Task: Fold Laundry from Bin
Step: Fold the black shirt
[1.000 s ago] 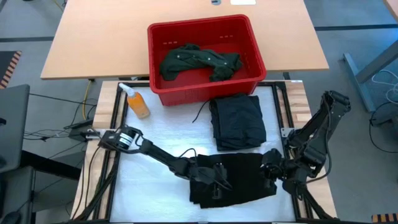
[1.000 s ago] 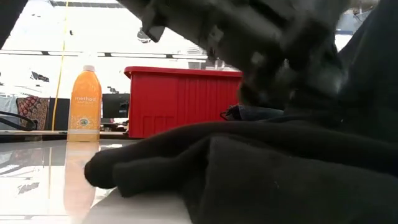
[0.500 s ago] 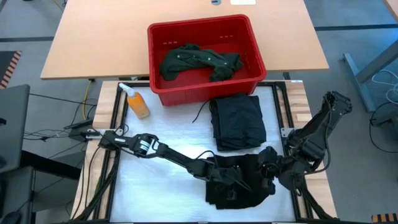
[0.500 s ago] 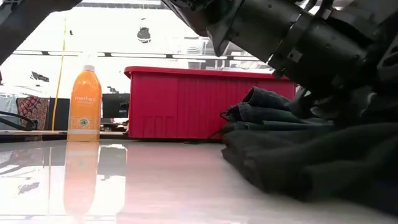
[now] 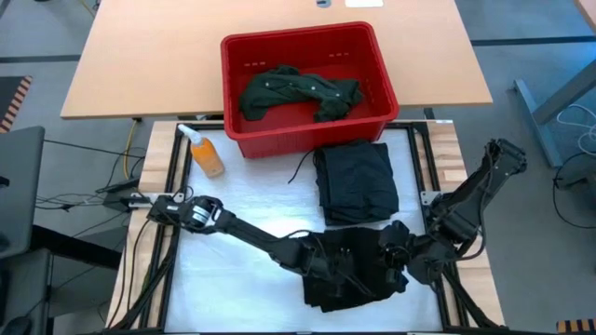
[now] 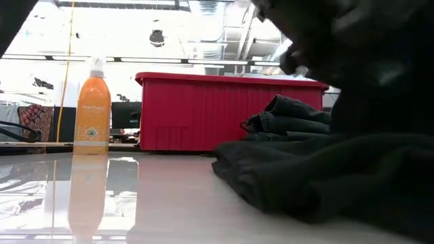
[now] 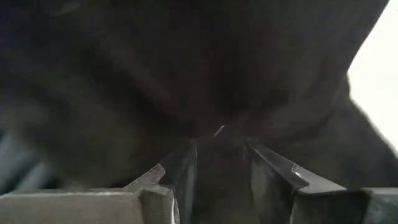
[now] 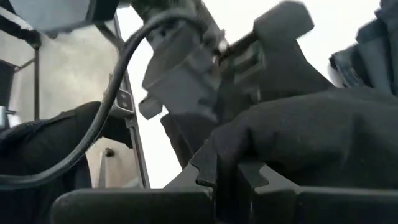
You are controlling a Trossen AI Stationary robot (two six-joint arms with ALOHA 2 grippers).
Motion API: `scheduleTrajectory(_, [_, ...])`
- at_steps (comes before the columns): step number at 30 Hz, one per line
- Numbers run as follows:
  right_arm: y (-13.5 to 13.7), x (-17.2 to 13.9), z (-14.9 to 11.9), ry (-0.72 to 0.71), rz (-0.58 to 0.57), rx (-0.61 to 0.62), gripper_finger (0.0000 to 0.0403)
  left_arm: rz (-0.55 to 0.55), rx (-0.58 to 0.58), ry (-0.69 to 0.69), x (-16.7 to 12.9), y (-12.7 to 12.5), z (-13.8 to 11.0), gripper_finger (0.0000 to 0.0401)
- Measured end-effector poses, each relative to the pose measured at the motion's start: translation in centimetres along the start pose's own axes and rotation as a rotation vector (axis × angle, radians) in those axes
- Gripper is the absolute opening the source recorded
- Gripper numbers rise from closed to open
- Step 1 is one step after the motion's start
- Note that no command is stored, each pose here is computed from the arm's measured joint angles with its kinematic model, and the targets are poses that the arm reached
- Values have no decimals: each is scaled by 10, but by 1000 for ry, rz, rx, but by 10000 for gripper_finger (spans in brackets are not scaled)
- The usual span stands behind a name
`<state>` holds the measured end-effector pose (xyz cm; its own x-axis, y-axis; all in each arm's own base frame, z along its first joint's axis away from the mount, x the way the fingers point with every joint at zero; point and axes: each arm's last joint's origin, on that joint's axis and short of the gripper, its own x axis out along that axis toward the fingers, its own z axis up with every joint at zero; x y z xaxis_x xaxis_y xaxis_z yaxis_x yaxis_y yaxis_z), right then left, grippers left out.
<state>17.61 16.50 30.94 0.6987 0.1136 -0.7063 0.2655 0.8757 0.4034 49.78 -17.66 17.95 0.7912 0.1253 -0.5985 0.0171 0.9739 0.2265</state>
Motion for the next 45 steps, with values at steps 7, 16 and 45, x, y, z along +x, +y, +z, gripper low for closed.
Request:
scheduleTrajectory(7, [6,2,10,-33,85,-23,37,-19,-201,-152,40,-14,-29,124])
scheduleTrajectory(16, [8,4,13,-34,123,11,37,-123,-382,-331,79,5,-36,124])
scheduleTrajectory(45, [-10,68,25,93,-91,3,38,257,93,185,-105,14,1,106])
